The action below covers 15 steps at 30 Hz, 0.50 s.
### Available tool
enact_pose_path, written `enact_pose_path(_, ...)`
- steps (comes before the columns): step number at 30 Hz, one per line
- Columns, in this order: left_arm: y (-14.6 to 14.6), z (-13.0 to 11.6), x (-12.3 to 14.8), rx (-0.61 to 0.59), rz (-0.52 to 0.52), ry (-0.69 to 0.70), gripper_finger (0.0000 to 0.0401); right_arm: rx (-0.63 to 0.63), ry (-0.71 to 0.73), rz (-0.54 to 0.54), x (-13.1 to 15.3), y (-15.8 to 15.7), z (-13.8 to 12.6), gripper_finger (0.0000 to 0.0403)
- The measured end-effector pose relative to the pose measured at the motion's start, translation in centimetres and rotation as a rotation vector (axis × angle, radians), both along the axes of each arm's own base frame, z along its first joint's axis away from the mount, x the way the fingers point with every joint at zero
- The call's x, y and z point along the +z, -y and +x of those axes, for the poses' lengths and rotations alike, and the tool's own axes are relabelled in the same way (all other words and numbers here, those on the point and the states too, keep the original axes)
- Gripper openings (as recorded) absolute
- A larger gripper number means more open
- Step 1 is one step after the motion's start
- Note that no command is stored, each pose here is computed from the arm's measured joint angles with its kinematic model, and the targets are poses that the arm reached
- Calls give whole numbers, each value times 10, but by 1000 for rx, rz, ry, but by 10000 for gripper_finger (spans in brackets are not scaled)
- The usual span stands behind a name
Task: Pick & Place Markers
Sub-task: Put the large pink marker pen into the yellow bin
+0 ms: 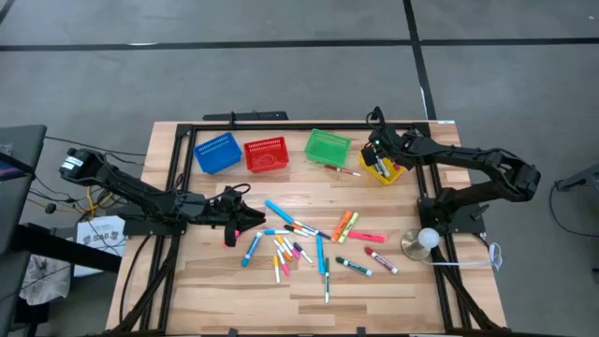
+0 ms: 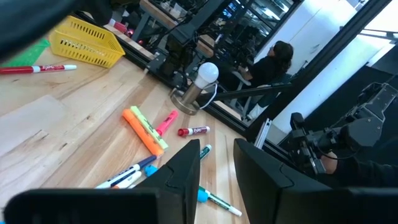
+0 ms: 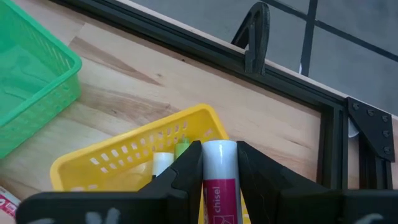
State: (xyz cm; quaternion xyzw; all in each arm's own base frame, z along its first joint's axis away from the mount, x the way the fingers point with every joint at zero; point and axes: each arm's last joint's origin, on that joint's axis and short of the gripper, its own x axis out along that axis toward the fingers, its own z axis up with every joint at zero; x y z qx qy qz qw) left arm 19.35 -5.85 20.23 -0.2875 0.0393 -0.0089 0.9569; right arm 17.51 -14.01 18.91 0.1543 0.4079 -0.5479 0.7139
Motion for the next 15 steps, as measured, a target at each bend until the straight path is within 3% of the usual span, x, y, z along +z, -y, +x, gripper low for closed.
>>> enact_pose_path(15, 0, 0, 0, 0, 0, 0, 97, 6, -6, -1, 0, 0, 0, 86)
